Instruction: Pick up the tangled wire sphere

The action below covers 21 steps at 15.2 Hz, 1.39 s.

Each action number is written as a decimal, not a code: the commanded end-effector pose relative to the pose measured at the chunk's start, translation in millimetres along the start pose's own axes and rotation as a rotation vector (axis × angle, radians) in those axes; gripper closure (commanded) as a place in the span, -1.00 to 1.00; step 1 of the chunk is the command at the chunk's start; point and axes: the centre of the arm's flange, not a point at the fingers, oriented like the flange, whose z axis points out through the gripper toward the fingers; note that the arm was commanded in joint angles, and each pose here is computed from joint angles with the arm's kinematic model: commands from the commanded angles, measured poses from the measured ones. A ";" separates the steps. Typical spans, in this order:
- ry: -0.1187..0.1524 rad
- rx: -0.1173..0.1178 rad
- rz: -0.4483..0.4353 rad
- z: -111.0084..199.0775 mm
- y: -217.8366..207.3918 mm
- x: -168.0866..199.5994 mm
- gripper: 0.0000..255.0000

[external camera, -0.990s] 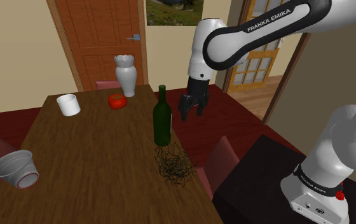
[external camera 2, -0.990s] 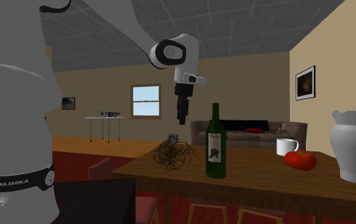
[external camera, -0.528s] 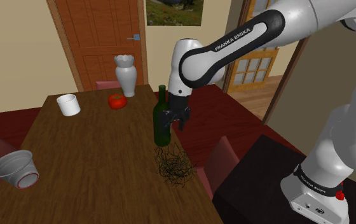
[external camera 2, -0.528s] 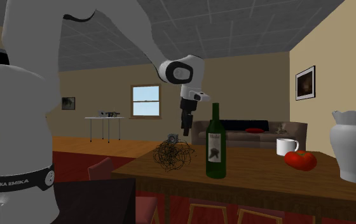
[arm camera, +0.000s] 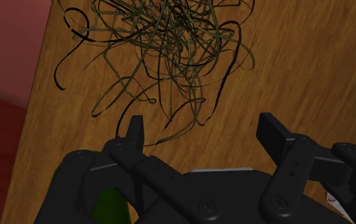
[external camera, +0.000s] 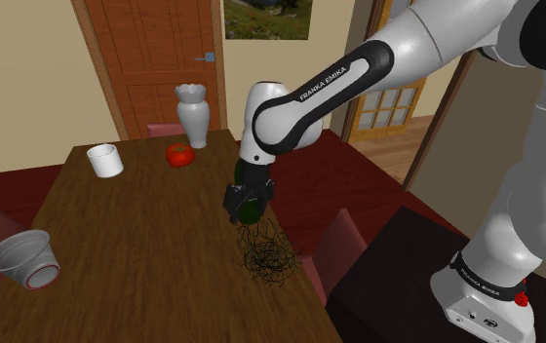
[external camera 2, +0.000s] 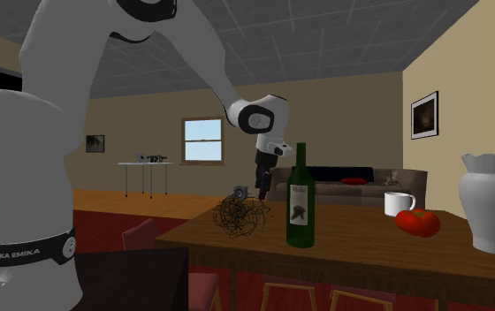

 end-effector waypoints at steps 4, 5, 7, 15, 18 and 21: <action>0.000 0.000 0.000 23.1 8.3 3.7 -1.00; 0.000 0.000 0.000 23.1 8.2 3.8 -1.00; 0.000 0.000 0.000 23.3 8.0 3.7 1.00; 0.000 0.000 0.000 23.1 8.2 3.8 1.00; 0.000 0.000 0.000 8.1 3.6 1.7 1.00; 0.000 0.000 0.000 -6.9 -1.1 -0.4 1.00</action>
